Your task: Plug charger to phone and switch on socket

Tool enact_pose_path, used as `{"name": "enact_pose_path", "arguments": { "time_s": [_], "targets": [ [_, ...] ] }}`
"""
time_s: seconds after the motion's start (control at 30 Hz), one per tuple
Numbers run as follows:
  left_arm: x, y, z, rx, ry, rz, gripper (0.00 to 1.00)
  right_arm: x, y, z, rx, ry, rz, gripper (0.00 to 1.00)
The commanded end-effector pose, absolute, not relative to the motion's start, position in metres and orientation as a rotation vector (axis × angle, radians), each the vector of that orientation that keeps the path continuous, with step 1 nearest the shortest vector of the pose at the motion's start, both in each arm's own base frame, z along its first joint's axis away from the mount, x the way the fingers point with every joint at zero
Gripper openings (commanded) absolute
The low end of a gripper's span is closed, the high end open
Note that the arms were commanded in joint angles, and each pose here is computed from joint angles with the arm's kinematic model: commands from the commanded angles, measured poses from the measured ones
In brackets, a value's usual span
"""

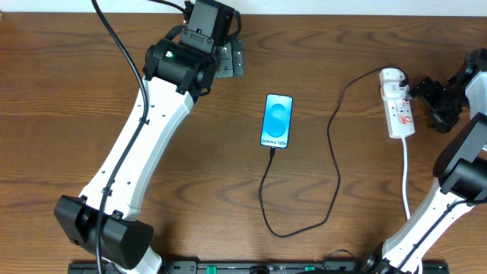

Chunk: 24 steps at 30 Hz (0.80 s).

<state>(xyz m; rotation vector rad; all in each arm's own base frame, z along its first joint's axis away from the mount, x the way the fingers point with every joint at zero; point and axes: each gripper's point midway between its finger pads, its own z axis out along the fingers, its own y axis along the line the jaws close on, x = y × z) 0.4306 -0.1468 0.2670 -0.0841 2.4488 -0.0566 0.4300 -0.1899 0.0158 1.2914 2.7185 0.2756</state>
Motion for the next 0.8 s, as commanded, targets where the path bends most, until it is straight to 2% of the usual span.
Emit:
{"name": "enact_pose_path", "arguments": {
  "time_s": [0.0,0.77],
  "targets": [
    [0.432,-0.143,0.266,-0.078,2.446,-0.02,0.98,0.429,-0.172,0.002,1.283,2.776,0.329,0.99],
    [0.432,-0.143,0.266,-0.078,2.446,-0.02,0.98,0.417,-0.167,-0.011,1.316,2.819,0.326,0.99]
  ]
}}
